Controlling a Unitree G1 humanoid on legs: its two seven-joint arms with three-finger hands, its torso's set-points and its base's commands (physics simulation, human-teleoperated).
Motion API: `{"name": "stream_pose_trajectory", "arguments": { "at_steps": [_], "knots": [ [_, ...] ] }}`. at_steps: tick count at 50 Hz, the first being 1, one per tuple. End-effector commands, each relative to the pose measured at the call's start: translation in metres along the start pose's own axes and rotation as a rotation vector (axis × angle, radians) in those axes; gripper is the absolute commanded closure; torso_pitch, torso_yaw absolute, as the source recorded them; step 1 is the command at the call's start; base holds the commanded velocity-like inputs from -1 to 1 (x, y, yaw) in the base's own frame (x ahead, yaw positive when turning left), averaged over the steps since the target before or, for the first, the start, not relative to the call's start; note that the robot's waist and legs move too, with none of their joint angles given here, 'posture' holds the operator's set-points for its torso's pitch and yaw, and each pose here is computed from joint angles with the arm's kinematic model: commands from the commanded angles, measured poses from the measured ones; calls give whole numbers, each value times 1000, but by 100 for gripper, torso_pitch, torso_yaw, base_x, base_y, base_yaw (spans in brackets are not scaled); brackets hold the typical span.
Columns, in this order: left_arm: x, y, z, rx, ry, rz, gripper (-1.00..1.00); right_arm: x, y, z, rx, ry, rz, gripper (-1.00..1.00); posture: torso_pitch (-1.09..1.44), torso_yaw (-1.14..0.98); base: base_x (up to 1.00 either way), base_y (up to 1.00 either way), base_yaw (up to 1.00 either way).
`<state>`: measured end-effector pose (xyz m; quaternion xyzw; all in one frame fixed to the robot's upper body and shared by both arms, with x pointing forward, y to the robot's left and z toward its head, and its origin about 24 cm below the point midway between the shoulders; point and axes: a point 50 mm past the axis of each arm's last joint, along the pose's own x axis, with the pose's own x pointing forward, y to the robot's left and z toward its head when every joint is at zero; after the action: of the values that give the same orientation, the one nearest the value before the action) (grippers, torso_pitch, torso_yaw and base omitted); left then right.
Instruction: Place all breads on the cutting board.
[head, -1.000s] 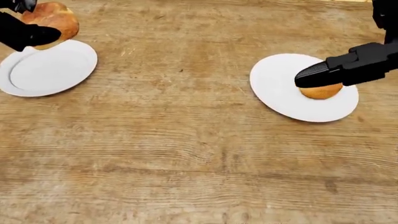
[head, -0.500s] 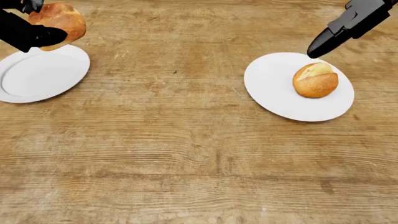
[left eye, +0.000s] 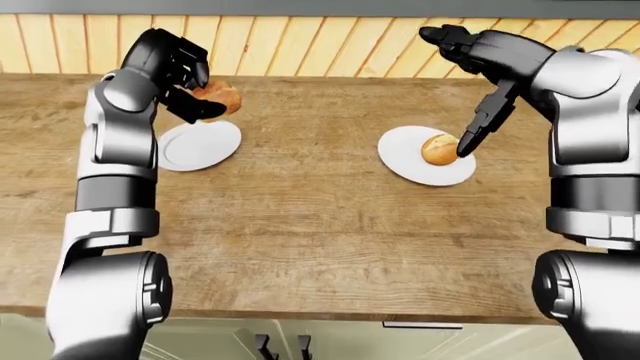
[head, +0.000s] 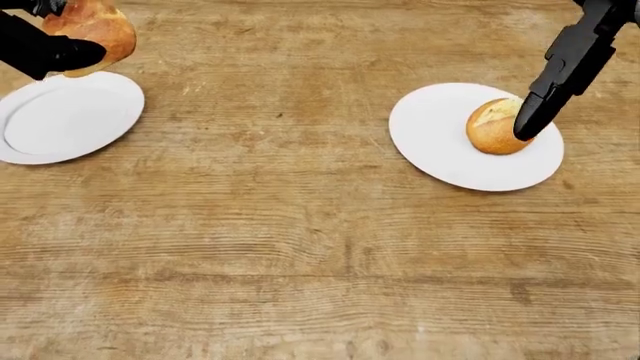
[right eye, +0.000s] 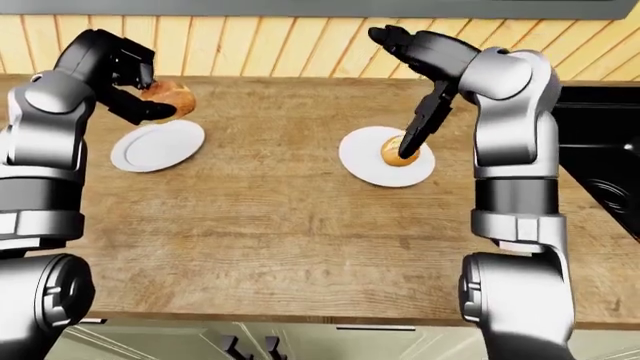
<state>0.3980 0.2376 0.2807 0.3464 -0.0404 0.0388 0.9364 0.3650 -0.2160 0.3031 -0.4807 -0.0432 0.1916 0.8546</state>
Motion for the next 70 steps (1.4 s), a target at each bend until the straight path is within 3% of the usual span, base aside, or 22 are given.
{"name": "stream_pose_trajectory", "arguments": {
  "at_steps": [1, 26, 40, 56, 70],
  "knots": [
    [-3, 17, 24, 11, -93, 65, 100, -7, -15, 12, -55, -37, -68, -100, 0, 0, 0, 0, 0],
    [-1, 12, 22, 12, -93, 56, 100, 32, 11, -19, -106, 93, -13, -100, 0, 0, 0, 0, 0],
    [-1, 11, 21, 10, -93, 54, 100, 40, 18, -27, -138, 153, 20, -100, 0, 0, 0, 0, 0],
    [-1, 14, 20, 10, -92, 56, 100, 44, 24, -39, -165, 218, 41, -56, 0, 0, 0, 0, 0],
    [-2, 12, 24, 3, -107, 46, 100, 43, 28, -49, -163, 250, 45, -53, 0, 0, 0, 0, 0]
  ]
}}
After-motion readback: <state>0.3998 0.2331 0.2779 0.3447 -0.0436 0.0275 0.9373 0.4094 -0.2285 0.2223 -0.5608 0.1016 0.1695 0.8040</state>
